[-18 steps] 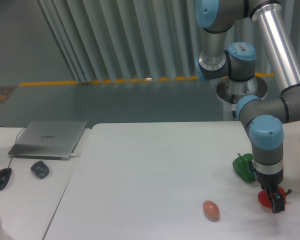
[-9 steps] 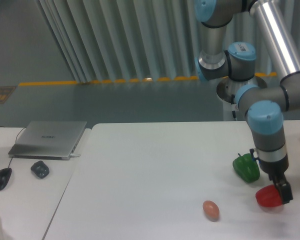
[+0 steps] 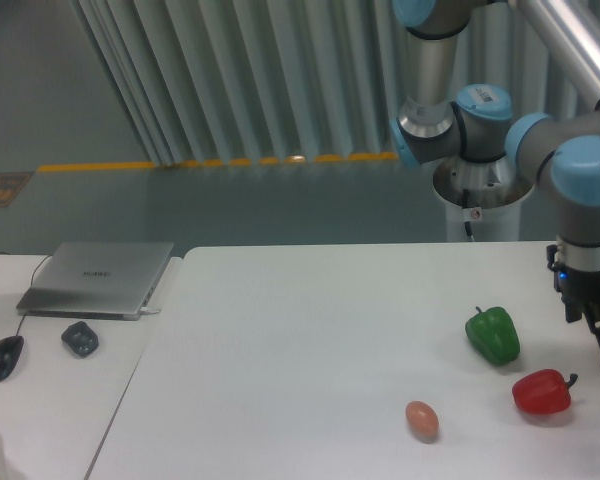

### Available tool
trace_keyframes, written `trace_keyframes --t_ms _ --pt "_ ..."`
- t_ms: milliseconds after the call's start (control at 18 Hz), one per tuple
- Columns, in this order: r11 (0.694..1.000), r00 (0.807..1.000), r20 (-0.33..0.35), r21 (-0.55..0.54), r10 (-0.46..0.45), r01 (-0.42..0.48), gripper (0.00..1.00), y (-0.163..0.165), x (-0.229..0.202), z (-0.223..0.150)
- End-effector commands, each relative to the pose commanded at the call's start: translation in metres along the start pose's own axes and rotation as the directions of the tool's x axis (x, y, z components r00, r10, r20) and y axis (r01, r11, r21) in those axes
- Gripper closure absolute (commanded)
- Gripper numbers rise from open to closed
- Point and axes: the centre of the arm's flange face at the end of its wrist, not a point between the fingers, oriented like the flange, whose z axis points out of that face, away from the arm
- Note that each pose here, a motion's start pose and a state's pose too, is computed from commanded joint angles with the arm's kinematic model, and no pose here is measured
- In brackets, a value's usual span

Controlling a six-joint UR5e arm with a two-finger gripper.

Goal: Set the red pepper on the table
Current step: 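Open the gripper and lift it away from the red pepper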

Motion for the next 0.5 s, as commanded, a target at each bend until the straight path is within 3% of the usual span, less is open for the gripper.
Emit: trace_keyframes --t_ms 222,500 --pt "0.999 0.999 -0.034 -0.001 -0.033 0.033 0.00 0.025 -0.003 -0.005" --pt "1.000 0.997 -0.077 0.006 -0.011 0.011 0.00 0.041 -0.004 -0.006"
